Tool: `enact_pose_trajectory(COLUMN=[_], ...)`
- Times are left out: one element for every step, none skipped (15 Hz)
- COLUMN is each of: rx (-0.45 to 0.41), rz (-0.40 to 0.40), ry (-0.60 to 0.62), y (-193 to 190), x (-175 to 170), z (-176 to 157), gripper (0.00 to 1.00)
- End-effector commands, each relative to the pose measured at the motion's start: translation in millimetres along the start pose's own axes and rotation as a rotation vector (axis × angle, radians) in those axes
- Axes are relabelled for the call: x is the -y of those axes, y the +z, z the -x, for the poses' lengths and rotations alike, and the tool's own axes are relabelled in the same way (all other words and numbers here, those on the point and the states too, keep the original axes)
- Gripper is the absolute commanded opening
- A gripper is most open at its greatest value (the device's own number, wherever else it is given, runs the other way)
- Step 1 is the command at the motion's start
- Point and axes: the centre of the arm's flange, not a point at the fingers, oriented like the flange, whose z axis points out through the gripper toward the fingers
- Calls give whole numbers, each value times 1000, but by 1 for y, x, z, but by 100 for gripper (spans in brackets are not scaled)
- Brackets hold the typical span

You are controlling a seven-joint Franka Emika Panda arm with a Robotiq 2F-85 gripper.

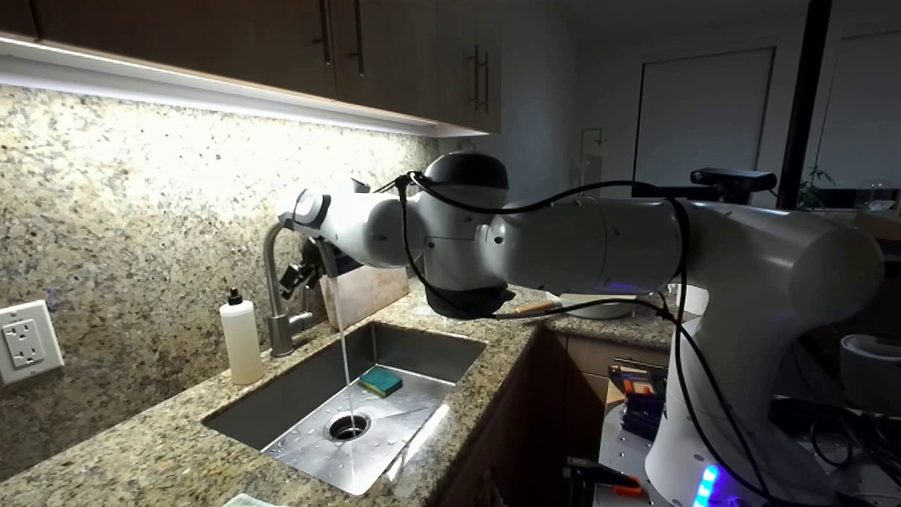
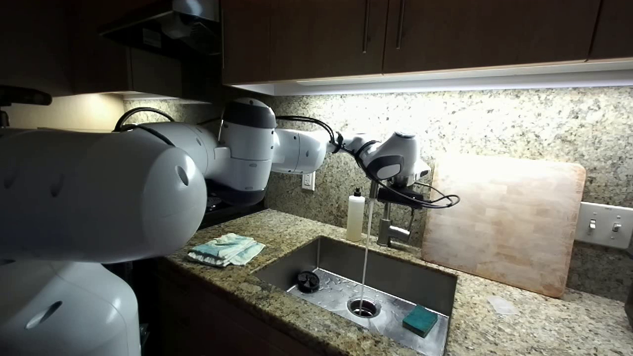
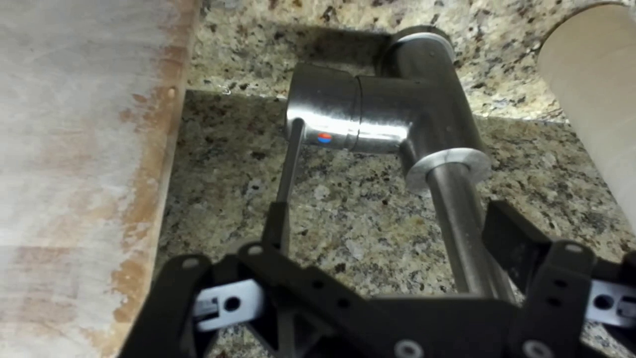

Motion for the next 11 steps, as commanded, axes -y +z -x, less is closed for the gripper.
enact_pose_trajectory(rx=[51,53,53,53,45,34,34,34,34,34,34], rz=[49,55,57,58,59,36,36,35,35,35,35], ry=[-1,-7,-10,-12,-10,-16,-16,-17,-17,-17,-17], y=[-1,-2,-2,-2,-2,-2,-2,-2,-2,-2,-2], x=[-5,-6,-6,-5,-5,-2,-2,-2,-2,-2,-2], z=[-6,-6,-6,-6,-6,0,0,0,0,0,0], gripper=[100,100,100,100,100,100,100,100,100,100,100])
